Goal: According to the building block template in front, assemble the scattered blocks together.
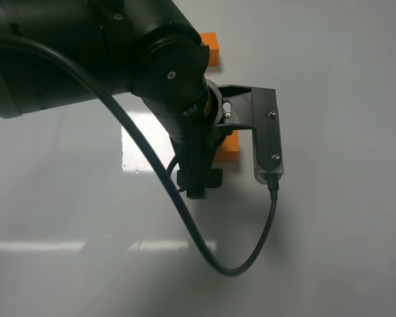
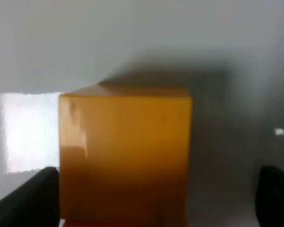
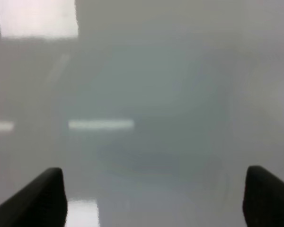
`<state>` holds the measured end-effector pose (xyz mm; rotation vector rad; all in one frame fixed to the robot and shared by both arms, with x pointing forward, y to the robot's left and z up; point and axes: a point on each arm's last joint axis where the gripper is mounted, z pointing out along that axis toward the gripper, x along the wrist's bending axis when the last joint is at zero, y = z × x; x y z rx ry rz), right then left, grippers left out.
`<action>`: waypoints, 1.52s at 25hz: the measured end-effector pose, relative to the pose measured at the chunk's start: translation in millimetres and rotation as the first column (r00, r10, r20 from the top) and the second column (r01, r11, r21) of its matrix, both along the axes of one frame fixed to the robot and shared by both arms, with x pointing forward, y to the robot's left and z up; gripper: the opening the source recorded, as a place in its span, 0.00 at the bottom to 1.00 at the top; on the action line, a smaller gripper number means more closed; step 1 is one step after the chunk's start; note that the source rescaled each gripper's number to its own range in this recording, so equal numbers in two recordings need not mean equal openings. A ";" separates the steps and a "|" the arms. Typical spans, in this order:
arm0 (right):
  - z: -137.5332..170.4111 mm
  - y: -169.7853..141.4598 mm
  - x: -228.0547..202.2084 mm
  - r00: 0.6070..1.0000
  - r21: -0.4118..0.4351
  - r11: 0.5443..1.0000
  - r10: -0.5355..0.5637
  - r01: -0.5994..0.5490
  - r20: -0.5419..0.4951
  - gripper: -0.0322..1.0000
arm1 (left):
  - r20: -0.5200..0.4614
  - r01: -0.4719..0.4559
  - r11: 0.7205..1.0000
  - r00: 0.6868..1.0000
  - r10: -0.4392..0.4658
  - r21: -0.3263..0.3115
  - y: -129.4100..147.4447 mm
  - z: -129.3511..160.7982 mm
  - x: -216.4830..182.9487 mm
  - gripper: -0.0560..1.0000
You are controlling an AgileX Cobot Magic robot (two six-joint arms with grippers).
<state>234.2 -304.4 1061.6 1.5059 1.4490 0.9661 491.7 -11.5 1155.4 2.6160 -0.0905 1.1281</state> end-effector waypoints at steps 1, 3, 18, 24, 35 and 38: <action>0.0 0.0 0.0 1.000 0.000 1.000 0.000 0.000 0.000 0.73 | 0.003 0.008 1.000 1.000 -0.008 0.000 -1.3 1.3 -3.0 0.83; 0.0 0.0 0.0 1.000 0.000 1.000 0.000 0.000 0.000 0.73 | 0.009 0.016 1.000 1.000 -0.015 -0.012 -0.6 5.9 -7.0 0.83; 0.0 0.0 0.0 1.000 0.000 1.000 0.000 0.000 0.000 0.73 | -0.008 -0.100 0.931 0.995 0.104 -0.351 33.8 64.7 -31.6 0.83; 0.0 0.0 0.0 1.000 0.002 1.000 -0.001 0.001 0.000 0.73 | -0.196 -0.374 0.805 0.927 0.319 -0.461 77.8 89.0 -54.0 0.80; 0.0 0.0 0.0 1.000 0.000 1.000 0.000 0.000 0.000 0.63 | -0.405 -0.639 0.416 0.750 0.523 -0.646 178.8 130.1 -68.2 0.75; 0.0 0.0 0.0 1.000 0.000 1.000 0.000 0.000 0.000 0.63 | -0.428 -0.686 0.298 0.675 0.601 -0.664 222.2 133.2 -71.3 0.73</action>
